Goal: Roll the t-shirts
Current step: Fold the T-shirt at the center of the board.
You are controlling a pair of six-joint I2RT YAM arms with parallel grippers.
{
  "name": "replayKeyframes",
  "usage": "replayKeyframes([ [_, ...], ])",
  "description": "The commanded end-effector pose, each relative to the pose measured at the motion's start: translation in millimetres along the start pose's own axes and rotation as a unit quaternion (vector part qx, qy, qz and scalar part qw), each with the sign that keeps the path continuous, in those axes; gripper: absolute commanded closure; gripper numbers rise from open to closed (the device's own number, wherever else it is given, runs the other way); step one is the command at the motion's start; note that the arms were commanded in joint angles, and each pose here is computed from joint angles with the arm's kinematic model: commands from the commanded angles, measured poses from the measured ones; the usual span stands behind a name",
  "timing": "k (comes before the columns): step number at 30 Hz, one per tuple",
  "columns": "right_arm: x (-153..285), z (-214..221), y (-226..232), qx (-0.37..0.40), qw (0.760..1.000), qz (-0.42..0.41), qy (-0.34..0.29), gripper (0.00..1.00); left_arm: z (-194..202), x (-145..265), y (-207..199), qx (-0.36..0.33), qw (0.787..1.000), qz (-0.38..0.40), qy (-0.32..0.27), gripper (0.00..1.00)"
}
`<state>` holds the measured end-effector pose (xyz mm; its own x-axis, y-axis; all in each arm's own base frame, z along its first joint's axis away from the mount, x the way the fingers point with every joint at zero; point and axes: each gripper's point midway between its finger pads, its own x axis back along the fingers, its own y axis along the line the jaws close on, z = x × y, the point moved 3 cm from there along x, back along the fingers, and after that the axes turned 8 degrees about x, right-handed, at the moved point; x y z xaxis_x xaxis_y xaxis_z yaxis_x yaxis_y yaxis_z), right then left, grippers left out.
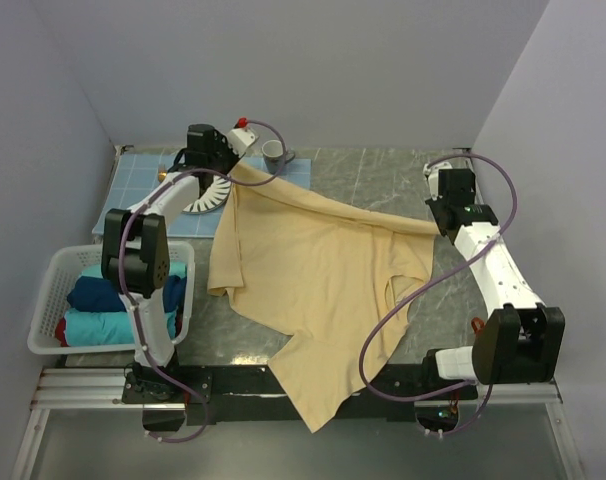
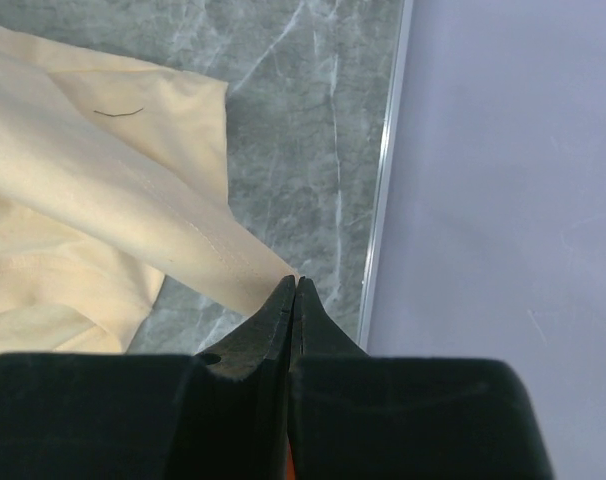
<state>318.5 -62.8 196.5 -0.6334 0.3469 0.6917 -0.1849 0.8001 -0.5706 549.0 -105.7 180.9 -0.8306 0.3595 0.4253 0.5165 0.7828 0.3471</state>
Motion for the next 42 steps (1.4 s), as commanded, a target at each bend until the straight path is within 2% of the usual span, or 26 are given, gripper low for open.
replayKeyframes([
  [1,21,2,-14,-0.01,1.0,0.024,-0.012,1.0,-42,41,-4,0.005,0.998,0.042,-0.05,0.99],
  [6,29,17,0,0.02,1.0,-0.01,-0.021,1.0,-24,62,-10,-0.021,0.998,0.039,-0.045,0.99],
  [22,27,69,45,0.082,0.993,-0.084,-0.005,1.0,47,91,-40,-0.025,0.995,0.083,0.054,0.99],
  [42,20,82,83,0.096,0.982,-0.162,-0.005,1.0,67,98,-46,0.011,0.992,0.078,0.101,0.97],
])
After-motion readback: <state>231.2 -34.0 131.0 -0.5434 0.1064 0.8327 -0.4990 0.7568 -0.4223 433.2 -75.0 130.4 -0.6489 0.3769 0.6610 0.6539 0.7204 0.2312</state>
